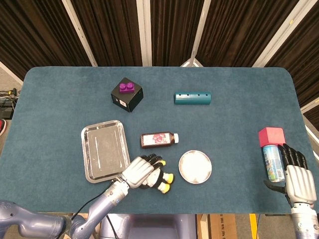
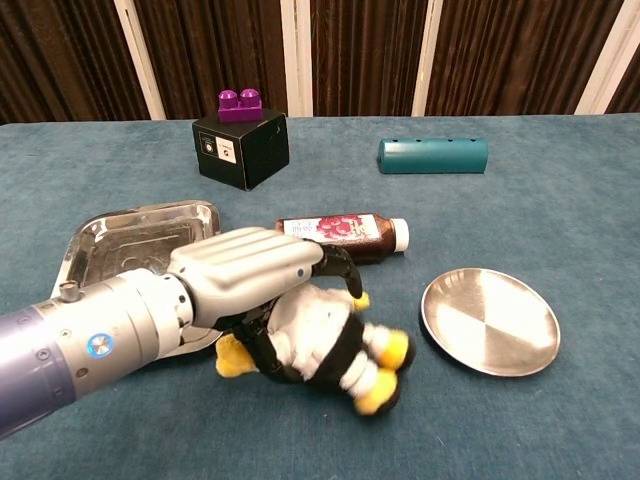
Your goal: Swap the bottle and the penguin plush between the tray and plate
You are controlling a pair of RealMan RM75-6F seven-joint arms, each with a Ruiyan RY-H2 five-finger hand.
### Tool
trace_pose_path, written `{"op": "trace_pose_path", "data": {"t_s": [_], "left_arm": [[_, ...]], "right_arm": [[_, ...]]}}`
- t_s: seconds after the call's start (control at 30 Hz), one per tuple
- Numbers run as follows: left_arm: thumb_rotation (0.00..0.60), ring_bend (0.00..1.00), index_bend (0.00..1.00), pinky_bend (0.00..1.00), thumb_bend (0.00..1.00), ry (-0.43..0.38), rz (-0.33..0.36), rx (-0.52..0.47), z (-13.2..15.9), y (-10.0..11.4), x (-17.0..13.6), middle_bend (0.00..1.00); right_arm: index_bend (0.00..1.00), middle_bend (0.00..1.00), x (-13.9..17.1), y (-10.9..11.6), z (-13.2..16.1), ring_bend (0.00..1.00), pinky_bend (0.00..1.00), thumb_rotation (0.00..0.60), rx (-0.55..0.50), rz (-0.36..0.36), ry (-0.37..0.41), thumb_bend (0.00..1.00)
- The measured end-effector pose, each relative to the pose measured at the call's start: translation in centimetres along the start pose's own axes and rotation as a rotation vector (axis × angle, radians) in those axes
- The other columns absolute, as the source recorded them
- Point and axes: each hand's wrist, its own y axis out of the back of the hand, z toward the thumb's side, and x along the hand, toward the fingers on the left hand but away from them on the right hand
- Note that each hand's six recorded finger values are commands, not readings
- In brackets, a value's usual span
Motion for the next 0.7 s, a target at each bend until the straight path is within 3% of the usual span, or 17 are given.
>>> {"op": "trace_pose_path", "data": {"t_s": [0.17,0.37,0.47,0.6,0.7], "left_arm": [[0.6,0.03,0.11,0.29,0.12,-0.003,-0.016,0.009,0.0,0.5,-0.9,0.01],[0.6,0.04,0.11,0.29,0.12,0.038,-0.002,0.031,-0.7,2.8,-2.9,0.02],[0.6,0.05,0.11,0.27,0.12,0.094,0.069,0.018,-1.7,4.9,-3.5,0.03],[0.6,0.04,0.11,0.24,0.12,0.139,0.257,-0.039,-2.8,8.5,-3.3,0.03],[0.6,0.02,0.1,0.2,0.11,0.131,0.313,-0.062,-2.8,9.7,-2.7,0.02]], "right_arm": [[0.04,0.05,0.0,0.1,-0.1,0.0,0.0,0.6,-0.002,0.002,-0.007,0.1],[0.04,0.05,0.0,0.1,-0.3,0.0,0.0,0.6,-0.002,0.01,-0.016,0.1],[0.04,0.05,0.0,0.0,-0.3,0.0,0.0,0.6,0.001,0.013,-0.017,0.1],[0.04,0.05,-0.1,-0.3,-0.4,0.0,0.0,0.6,0.004,0.021,-0.025,0.1],[0.04,0.05,-0.3,-0.4,-0.6,0.0,0.0,0.6,0.005,0.025,-0.035,0.1]]}}
